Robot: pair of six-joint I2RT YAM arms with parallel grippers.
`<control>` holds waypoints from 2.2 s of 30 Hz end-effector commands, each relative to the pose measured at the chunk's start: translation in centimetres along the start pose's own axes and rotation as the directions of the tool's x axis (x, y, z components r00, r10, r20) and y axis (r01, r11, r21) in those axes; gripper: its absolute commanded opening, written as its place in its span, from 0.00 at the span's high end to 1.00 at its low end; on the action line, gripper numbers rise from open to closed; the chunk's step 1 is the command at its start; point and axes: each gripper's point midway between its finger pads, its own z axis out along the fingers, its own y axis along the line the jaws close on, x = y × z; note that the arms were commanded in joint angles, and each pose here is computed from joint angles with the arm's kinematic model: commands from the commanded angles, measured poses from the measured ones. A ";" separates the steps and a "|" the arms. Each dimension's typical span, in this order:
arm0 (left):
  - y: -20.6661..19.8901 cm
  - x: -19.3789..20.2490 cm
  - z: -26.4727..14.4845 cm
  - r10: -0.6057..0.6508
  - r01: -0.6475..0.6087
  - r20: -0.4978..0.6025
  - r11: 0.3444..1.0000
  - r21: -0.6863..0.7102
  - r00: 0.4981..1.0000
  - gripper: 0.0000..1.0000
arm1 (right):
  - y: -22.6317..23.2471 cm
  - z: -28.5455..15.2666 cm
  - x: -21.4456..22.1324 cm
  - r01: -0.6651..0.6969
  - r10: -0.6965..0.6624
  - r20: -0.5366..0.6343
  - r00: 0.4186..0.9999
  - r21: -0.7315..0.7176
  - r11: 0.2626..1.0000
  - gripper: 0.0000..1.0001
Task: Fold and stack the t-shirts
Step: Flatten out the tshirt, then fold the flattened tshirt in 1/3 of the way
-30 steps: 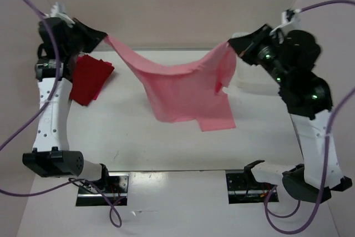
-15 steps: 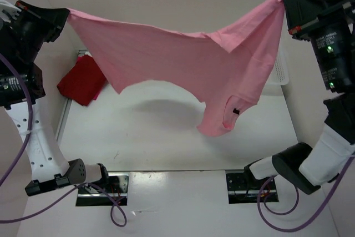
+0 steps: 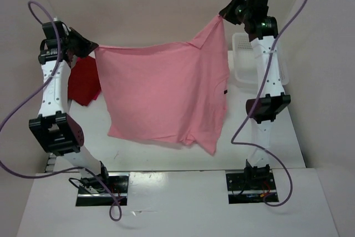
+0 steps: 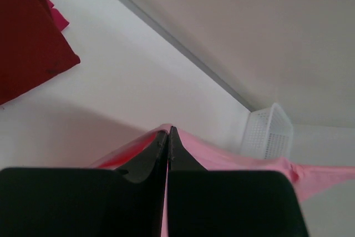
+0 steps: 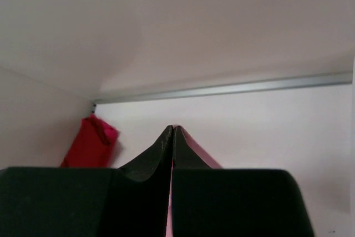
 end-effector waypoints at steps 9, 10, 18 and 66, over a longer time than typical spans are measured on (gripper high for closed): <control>-7.7 -7.8 -0.8 0.061 -0.092 0.184 0.982 0.164 0.981 1.00 | 8.4 -7.9 -11.5 0.021 0.084 0.323 0.943 -0.306 0.952 1.00; -8.4 -8.3 -1.3 0.055 -0.092 0.199 0.979 0.180 0.978 1.00 | 9.2 -9.3 -12.4 0.039 0.082 0.354 0.932 -0.323 0.945 1.00; -11.2 -10.9 -4.9 0.084 -0.149 0.300 0.968 0.200 0.950 1.00 | 9.7 -13.8 -13.2 0.073 0.048 0.364 0.930 -0.311 0.948 1.00; 19.9 19.3 -1.8 -0.201 0.071 -0.301 0.917 -0.394 0.932 1.00 | -15.4 -12.2 28.4 -0.155 0.332 -0.445 0.832 0.387 0.909 1.00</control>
